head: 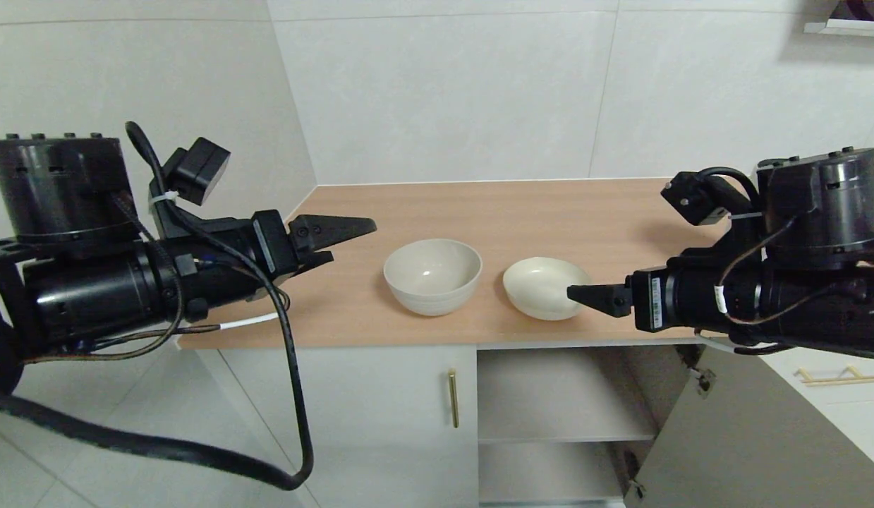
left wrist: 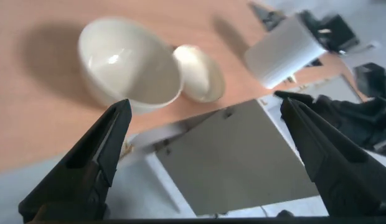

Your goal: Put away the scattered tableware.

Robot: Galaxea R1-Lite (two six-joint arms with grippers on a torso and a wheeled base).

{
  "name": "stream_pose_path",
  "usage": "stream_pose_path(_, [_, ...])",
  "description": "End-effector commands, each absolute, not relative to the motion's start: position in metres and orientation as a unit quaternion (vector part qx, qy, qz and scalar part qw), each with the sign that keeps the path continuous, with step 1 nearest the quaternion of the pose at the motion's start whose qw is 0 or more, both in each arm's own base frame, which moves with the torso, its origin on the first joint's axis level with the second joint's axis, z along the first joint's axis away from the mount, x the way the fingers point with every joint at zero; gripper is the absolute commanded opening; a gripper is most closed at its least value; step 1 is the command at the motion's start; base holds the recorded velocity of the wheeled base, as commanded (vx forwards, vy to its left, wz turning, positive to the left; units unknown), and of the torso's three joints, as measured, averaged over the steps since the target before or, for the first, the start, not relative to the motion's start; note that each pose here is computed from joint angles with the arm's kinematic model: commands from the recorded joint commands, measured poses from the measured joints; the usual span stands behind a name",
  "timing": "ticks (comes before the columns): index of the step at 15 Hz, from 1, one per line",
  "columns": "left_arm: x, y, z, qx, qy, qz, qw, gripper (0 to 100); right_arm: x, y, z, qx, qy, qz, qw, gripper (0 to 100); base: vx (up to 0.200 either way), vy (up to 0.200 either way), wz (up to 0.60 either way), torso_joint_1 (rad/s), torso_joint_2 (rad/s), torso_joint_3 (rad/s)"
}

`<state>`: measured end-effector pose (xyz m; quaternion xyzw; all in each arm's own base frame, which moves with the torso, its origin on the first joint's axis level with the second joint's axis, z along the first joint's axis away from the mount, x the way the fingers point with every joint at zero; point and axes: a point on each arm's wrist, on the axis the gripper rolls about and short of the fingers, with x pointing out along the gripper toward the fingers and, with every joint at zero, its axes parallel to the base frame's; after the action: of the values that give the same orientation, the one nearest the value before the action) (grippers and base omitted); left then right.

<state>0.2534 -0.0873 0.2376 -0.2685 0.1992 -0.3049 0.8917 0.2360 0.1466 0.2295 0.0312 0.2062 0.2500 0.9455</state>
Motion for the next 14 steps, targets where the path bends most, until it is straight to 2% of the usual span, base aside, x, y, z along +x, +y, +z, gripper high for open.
stream_pose_path(1, [0.263, -0.090, 0.237, -0.274, 0.213, -0.289, 0.892, 100, 0.252, 0.154, 0.224, 0.035, 0.223, 0.225, 0.948, 100, 0.000, 0.000, 0.00, 0.000, 0.00, 0.000])
stream_pose_path(2, [0.272, -0.092, 0.236, -0.277, 0.238, -0.255, 0.895, 100, 0.263, 0.158, 0.224, 0.068, 0.236, 0.202, 0.948, 100, 0.000, 0.000, 0.00, 0.000, 0.00, 0.000])
stream_pose_path(6, [0.297, -0.102, 0.220, -0.307, 0.266, -0.177, 0.896, 100, 0.297, 0.149, 0.210, 0.090, 0.245, 0.142, 0.955, 100, 0.000, 0.000, 0.00, 0.000, 0.00, 0.000])
stream_pose_path(9, [0.316, -0.113, 0.201, -0.330, 0.312, -0.146, 0.879, 100, 0.314, 0.150, 0.192, 0.091, 0.229, 0.124, 0.961, 100, 0.000, 0.000, 0.00, 0.000, 0.00, 0.000])
stream_pose_path(11, [0.319, -0.114, 0.197, -0.333, 0.321, -0.140, 0.875, 100, 0.318, 0.150, 0.189, 0.092, 0.232, 0.119, 0.961, 100, 0.000, 0.000, 0.00, 0.000, 0.00, 0.000])
stream_pose_path(14, [0.334, -0.120, 0.185, -0.359, 0.336, -0.125, 0.862, 100, 0.322, 0.147, 0.188, 0.095, 0.232, 0.115, 0.961, 100, 0.000, 0.000, 0.00, 0.000, 0.00, 0.000])
